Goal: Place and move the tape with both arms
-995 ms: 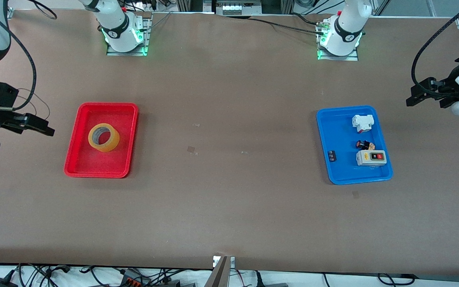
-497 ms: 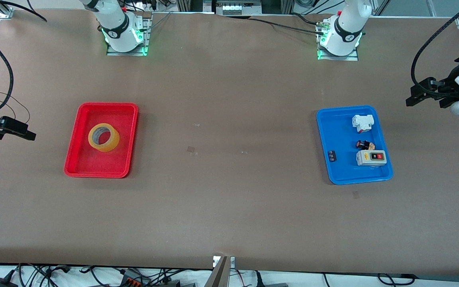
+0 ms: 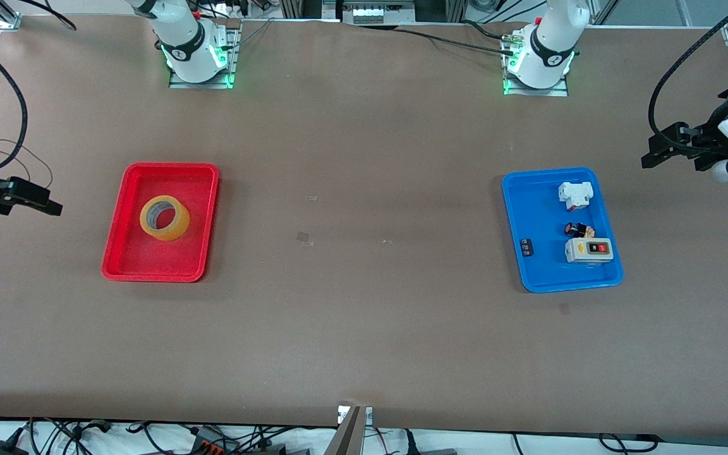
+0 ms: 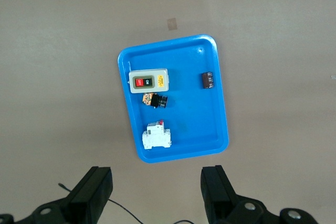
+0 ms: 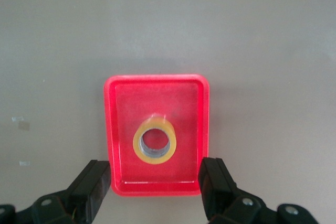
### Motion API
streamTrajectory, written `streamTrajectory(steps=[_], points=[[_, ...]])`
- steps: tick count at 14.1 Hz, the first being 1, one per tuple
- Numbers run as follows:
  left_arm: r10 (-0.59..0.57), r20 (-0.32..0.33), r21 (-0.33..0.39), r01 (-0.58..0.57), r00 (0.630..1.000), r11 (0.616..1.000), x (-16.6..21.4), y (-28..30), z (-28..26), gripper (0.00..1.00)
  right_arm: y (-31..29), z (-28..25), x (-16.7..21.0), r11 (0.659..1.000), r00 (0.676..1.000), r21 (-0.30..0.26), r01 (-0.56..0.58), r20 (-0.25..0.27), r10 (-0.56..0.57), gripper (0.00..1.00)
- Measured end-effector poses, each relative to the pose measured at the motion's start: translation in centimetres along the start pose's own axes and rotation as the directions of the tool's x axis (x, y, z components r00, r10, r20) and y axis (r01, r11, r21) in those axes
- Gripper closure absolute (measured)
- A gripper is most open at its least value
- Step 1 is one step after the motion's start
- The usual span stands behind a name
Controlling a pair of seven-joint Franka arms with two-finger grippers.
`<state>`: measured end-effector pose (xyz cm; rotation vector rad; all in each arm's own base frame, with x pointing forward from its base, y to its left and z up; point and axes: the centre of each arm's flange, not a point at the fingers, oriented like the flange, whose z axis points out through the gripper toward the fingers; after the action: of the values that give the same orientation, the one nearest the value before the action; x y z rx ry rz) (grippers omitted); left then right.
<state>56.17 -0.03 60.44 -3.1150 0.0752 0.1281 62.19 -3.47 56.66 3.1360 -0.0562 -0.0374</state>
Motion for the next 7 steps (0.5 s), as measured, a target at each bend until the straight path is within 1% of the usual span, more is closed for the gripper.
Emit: streamTrajectory(steps=[3, 5, 7], points=[[0.0, 0.0, 0.0, 0.0, 1.0, 1.0, 0.0, 0.0, 0.0, 0.0, 0.0, 1.1, -2.5, 1.0, 1.0, 0.004, 0.001, -0.018, 0.0, 0.0], [-0.001, 0.0, 0.0, 0.001, 1.0, 1.0, 0.0, 0.0, 0.0, 0.0, 0.0, 1.6, -4.0, 1.0, 1.0, 0.007, 0.0, -0.006, 0.0, 0.0], [0.0, 0.0, 0.0, 0.0, 1.0, 1.0, 0.0, 0.0, 0.0, 0.0, 0.0, 0.9, -5.0, 1.0, 1.0, 0.008, 0.001, 0.012, -0.001, 0.0]])
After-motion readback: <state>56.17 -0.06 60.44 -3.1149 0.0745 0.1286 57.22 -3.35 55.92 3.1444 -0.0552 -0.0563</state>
